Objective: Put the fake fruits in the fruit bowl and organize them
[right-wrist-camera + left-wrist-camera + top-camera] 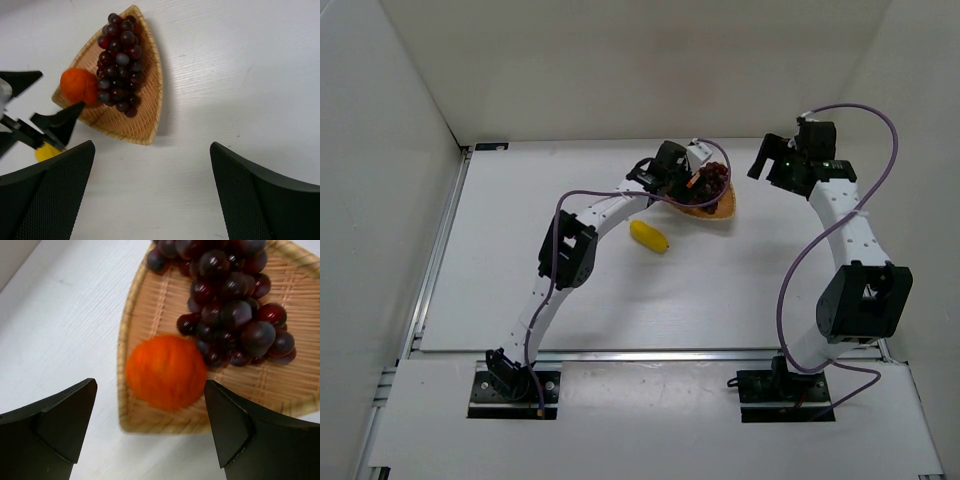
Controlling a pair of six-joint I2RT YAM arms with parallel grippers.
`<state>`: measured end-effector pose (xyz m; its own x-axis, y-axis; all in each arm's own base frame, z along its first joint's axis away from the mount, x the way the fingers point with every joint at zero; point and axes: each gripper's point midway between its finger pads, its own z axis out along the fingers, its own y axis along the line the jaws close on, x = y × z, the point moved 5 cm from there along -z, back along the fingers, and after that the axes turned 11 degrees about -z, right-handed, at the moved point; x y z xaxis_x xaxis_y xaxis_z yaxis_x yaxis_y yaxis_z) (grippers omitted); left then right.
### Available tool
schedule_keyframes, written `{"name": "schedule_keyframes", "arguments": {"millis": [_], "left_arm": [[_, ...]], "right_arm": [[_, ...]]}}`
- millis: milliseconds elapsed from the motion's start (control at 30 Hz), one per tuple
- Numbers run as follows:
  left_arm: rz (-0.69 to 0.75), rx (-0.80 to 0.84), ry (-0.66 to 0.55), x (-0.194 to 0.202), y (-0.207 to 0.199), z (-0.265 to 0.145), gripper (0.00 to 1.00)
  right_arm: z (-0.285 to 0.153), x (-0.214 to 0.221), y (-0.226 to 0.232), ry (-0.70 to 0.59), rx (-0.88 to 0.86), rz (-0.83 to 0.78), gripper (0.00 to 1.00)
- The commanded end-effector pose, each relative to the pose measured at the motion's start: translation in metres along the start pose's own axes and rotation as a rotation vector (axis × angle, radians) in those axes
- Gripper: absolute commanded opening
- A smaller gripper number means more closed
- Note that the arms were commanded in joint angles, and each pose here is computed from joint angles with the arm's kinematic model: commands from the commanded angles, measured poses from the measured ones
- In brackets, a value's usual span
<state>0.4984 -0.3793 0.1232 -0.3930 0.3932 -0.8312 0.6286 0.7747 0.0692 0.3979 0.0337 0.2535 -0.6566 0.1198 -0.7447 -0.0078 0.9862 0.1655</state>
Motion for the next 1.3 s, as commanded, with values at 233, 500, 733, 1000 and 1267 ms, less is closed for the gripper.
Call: {"name": "schedule_keyframes", "arguments": {"millis": [233,500,733,1000,1267], "left_arm": [[-0.118,-0.521,-0.160,-0.079,0.130,-0.199,0.99],[-0.211,-0.770,0.037,0.018,0.199,-0.302,0.99],[-0.315,-0.847,0.172,0.084,0.208,-0.344,0.99],[-0.394,-0.825,0.211,0.099,0.207,-0.356,0.99],[-0.422,-0.800,0.234,0.101,0.203,-0.355,0.99]], "right_arm": [[0.008,0.056,0.147,0.107,-0.462,-0.681,1.00],[0.074,0.113,0.226,0.292,-0.532,-0.782,1.00],[0.116,0.159,0.237,0.411,-0.435,-0.769,0.94],[0.110,0.177,0.246,0.425,-0.421,-0.773,0.18],[0.068,0.089,0.219,0.252,-0.312,-0.160,0.01]]}}
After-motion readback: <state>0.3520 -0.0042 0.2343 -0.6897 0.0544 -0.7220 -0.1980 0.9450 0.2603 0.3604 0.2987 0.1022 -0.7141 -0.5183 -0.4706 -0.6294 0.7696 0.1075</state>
